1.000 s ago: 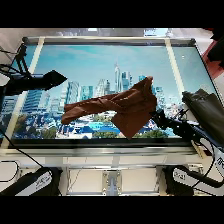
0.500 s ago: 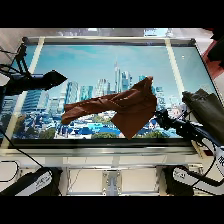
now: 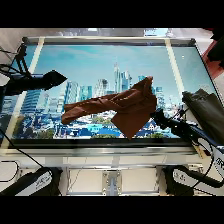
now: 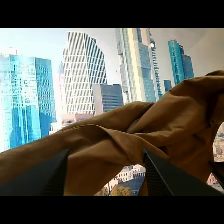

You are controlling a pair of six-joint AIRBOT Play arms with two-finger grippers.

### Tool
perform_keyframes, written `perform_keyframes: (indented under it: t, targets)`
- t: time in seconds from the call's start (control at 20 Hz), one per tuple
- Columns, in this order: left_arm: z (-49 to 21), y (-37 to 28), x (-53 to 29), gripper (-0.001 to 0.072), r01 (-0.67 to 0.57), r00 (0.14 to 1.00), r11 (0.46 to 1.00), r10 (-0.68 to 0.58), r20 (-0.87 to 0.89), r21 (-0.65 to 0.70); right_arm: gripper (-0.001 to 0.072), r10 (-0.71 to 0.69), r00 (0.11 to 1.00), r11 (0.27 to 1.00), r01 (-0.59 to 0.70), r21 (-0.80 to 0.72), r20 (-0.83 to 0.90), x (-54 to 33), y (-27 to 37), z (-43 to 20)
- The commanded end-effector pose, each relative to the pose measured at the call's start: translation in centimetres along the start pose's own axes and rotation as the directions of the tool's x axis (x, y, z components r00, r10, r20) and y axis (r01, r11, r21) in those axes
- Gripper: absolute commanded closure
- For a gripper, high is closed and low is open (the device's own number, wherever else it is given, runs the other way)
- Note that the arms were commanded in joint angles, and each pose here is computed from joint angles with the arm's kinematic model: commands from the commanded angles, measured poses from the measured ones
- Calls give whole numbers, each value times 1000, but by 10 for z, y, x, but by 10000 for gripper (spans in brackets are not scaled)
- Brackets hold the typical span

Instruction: Fold the shirts.

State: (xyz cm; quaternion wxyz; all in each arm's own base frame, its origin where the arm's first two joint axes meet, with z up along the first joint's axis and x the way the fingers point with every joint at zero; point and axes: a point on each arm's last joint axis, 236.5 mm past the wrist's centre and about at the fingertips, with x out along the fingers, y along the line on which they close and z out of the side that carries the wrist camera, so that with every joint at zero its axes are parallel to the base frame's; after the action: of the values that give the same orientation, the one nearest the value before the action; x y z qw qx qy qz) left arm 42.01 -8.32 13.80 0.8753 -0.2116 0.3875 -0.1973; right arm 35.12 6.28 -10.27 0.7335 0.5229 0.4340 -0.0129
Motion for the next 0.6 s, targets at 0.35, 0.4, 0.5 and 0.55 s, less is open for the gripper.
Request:
perform_keyframes:
  t: [0.35, 0.4, 0.5, 0.55]
  targets:
    - [-16, 78, 17, 163, -243, 970, 958, 245, -7, -155, 681, 227, 972, 974, -225, -35, 54, -10, 51, 16]
    - [-32, 89, 28, 163, -259, 966, 932, 254, -51, -255, 681, 248, 968, 969, -247, -31, 44, -12, 55, 15]
    - [-54, 110, 48, 162, -288, 957, 901, 267, -110, -323, 681, 294, 956, 956, -293, -27, 18, -17, 63, 12]
    - [-59, 119, 57, 161, -300, 954, 900, 274, -122, -316, 681, 308, 951, 951, -307, -27, 8, -18, 67, 9]
